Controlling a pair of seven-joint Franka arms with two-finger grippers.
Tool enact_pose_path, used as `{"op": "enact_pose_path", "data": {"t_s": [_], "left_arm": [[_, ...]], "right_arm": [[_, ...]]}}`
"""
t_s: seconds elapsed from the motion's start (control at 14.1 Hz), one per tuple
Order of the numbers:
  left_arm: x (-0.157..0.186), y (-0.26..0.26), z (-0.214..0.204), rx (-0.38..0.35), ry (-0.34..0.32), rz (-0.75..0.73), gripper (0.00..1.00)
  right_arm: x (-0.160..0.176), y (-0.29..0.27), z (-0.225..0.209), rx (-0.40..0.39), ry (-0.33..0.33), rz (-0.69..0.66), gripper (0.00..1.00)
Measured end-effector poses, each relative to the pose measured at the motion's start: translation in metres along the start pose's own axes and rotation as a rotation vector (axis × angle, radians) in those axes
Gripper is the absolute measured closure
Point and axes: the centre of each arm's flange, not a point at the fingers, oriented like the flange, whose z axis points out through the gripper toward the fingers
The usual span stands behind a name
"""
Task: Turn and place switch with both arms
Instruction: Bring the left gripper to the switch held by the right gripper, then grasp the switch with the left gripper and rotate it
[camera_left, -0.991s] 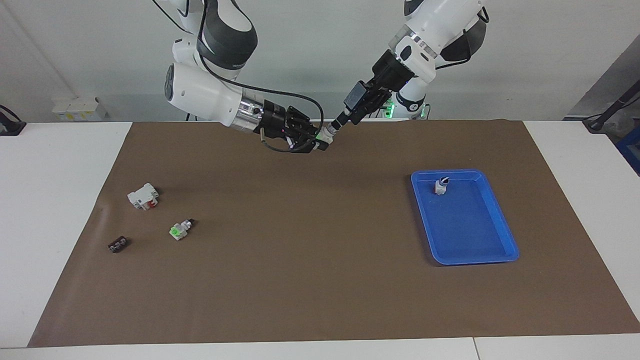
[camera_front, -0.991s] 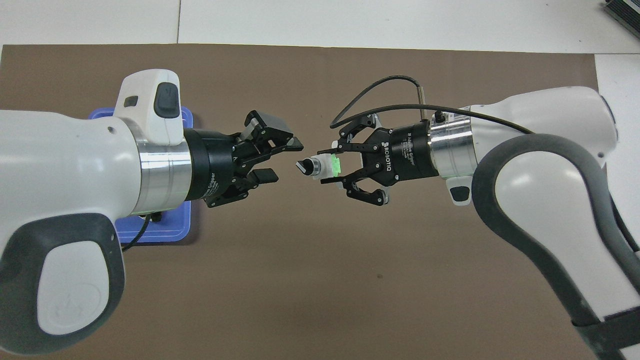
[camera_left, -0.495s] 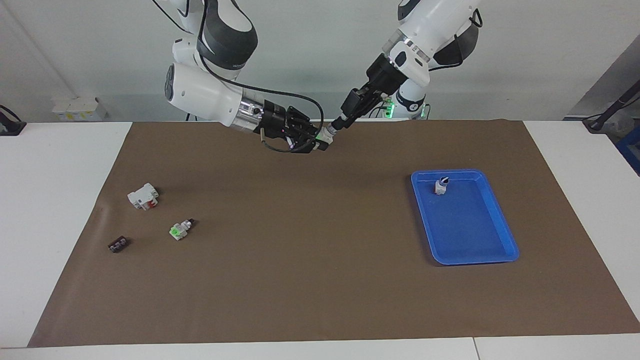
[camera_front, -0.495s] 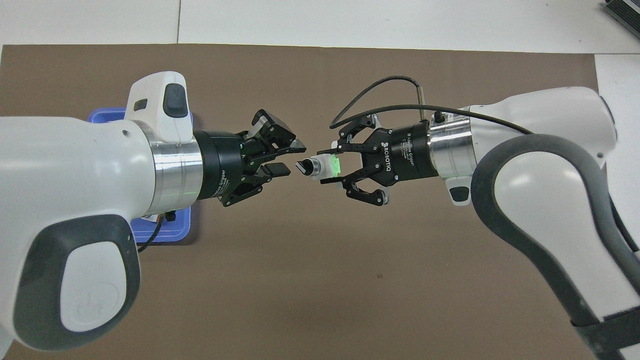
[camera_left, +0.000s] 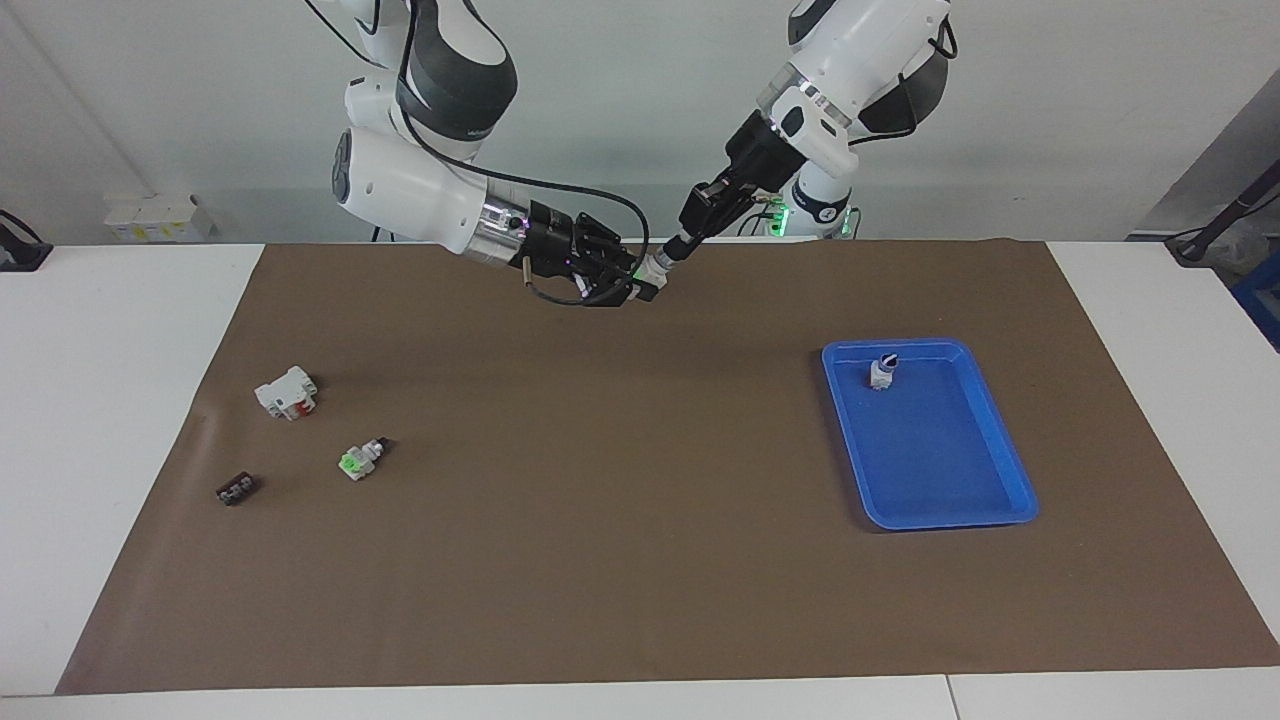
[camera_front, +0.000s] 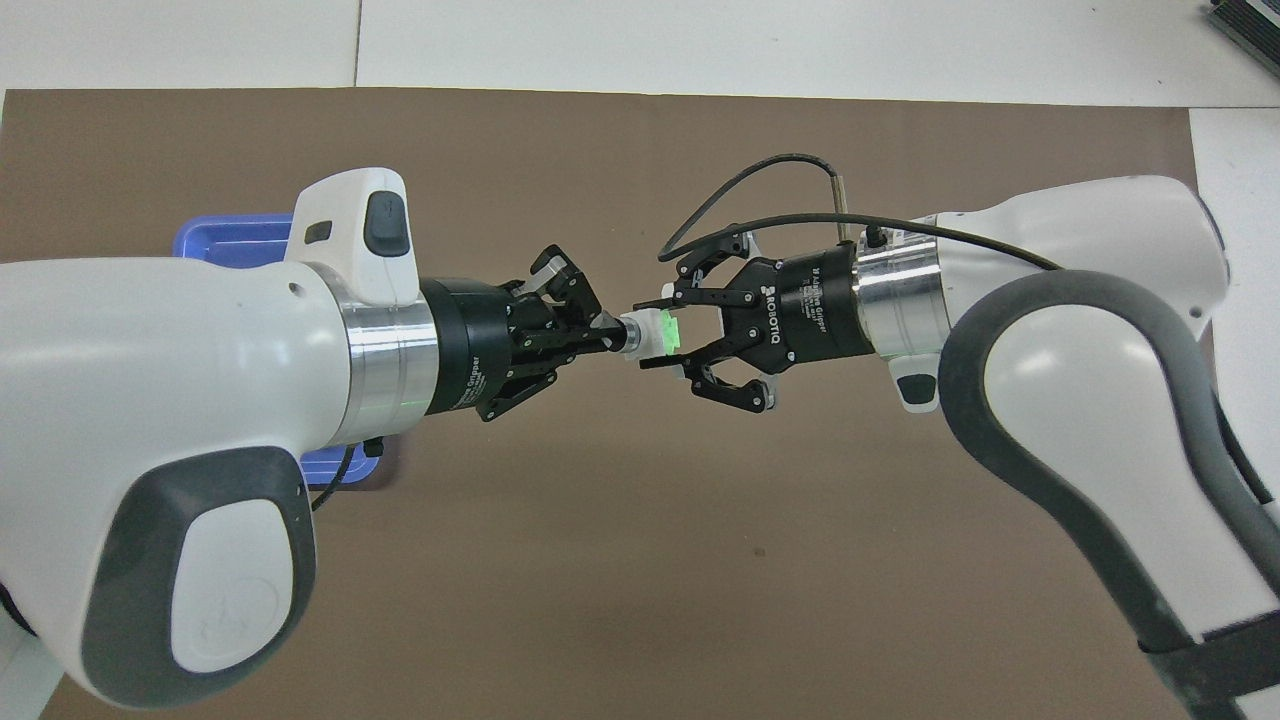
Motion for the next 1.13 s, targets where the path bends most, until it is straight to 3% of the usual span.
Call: {"op": "enact_pose_path", "data": {"t_s": [0.5, 1.13], "left_arm": [[-0.0005, 0.0003, -0.0004, 0.0, 0.001, 0.032, 0.9], [-0.0011, 0.0004, -0.0009, -0.001, 0.001, 0.63, 0.9]], "right_arm": [[-0.0004, 0.0001, -0.0003, 0.001, 0.0, -0.001, 0.59], [-0.0005, 0.0011, 0.0017, -0.003, 0.0, -0.001, 0.59]]}}
